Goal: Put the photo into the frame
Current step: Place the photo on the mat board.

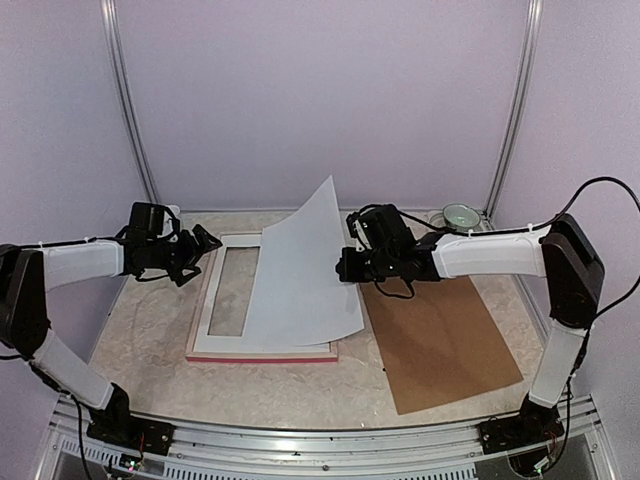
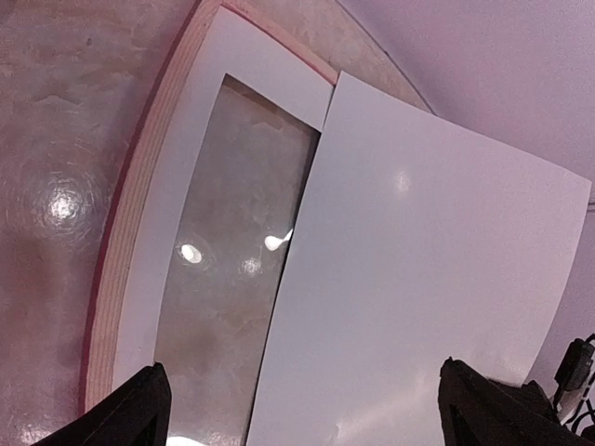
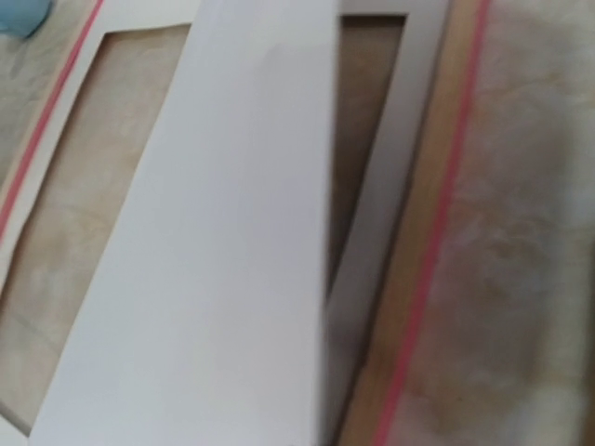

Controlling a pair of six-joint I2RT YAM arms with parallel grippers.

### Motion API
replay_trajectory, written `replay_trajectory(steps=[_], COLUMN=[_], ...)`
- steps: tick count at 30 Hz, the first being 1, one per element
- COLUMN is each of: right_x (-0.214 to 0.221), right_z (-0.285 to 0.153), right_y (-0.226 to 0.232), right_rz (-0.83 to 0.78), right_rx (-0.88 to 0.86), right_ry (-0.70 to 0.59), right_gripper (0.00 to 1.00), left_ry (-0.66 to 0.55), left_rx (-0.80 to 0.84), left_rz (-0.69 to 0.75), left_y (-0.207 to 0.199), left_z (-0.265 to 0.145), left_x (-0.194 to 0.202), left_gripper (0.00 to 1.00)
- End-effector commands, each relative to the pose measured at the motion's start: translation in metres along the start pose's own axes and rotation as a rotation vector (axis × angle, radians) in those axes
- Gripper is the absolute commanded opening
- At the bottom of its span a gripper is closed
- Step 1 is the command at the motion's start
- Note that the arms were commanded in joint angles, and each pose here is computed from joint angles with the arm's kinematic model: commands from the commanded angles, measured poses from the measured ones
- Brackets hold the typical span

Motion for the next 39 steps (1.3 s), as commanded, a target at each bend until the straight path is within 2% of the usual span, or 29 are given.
replay_trajectory(steps=[1,19,32,39], right_x=[-0.010,-0.015,-0.012,-0.007], right_z=[0.011,0.042,0.067,0.077], right_y=[0.010,0.017,0.017,0.018], right_rz=[0.044,0.076,0.116,0.144], right_rx=[-0.123,-0.219,-0.209,-0.228], right_ry=[-0.013,0.028,0.080,0.098], right_gripper=[0.00,0.00,0.08,0.09], left_ry=[-0.041,0.006,0.023,0.039], left_rx=[-0.009,-0.017,-0.004,0.000], left_rz=[0.012,-0.040,-0.051,-0.065], left_y=[0.012,0.034,0.039,0.042], left_z=[-0.004,0.004,0.010,0.013], left_x=[-0.005,-0.003,0.000,0.003], left_gripper=[0.99,0.99,0.99,0.99])
Point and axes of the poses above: each gripper's point midway between its finger pads, its own z axis out along the fingers, its own y axis along the line the jaws close on, x = y × z, the point moved 7 cm from there along -z, back along the fingers, and after that the axes turned 9 degrees about -z, right-handed, at the moved point
